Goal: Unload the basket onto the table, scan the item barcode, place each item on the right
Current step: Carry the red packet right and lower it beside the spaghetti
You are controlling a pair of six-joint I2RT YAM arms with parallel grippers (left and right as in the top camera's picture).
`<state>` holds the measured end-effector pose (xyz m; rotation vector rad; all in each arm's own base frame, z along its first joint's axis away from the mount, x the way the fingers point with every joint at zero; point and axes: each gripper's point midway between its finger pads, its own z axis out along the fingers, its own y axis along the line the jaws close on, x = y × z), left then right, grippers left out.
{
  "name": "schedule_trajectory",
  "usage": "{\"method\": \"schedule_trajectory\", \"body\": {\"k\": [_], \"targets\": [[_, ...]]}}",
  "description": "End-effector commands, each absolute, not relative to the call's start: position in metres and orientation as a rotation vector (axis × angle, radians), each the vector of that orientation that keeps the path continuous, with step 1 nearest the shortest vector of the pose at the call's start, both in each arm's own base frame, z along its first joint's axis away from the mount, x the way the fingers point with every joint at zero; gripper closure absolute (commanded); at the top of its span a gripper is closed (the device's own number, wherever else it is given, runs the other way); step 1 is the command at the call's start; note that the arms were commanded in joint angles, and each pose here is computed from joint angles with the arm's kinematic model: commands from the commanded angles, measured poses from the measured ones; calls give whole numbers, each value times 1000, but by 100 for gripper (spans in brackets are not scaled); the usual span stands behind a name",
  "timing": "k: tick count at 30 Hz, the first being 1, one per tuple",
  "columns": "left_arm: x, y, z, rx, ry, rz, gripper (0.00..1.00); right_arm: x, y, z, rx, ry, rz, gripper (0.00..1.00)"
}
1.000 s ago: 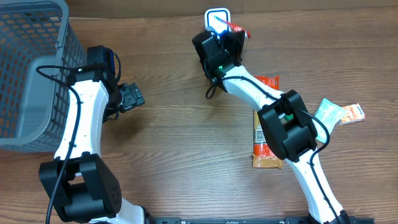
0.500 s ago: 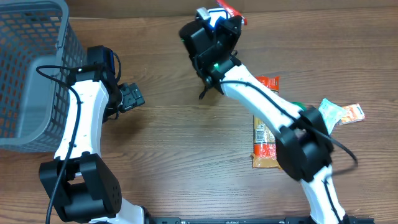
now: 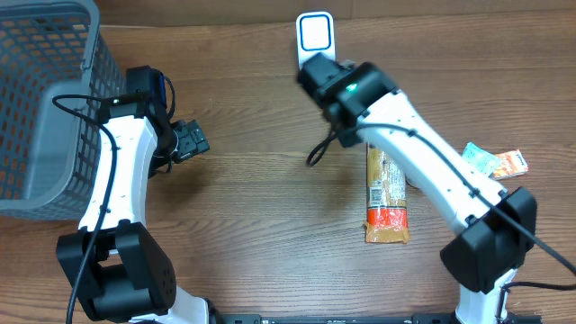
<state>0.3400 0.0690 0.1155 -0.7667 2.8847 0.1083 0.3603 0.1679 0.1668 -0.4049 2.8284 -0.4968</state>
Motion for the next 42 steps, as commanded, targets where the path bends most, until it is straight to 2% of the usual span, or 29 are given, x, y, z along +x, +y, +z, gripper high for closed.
{"method": "schedule_trajectory", "body": {"k": [1, 4, 20, 40, 42], "targets": [[343, 68, 122, -741, 2868, 112, 0, 337, 166, 135, -28, 3022, -333, 96], [343, 68, 122, -741, 2868, 112, 0, 330, 155, 121, 100, 3057, -364, 96], [343, 68, 122, -741, 2868, 112, 0, 306, 148, 67, 192, 3147, -370, 96], [343, 68, 122, -741, 2868, 112, 0, 297, 120, 42, 291, 3143, -479, 96], [343, 68, 122, -741, 2868, 112, 0, 297, 120, 41, 291, 3144, -479, 94]]}}
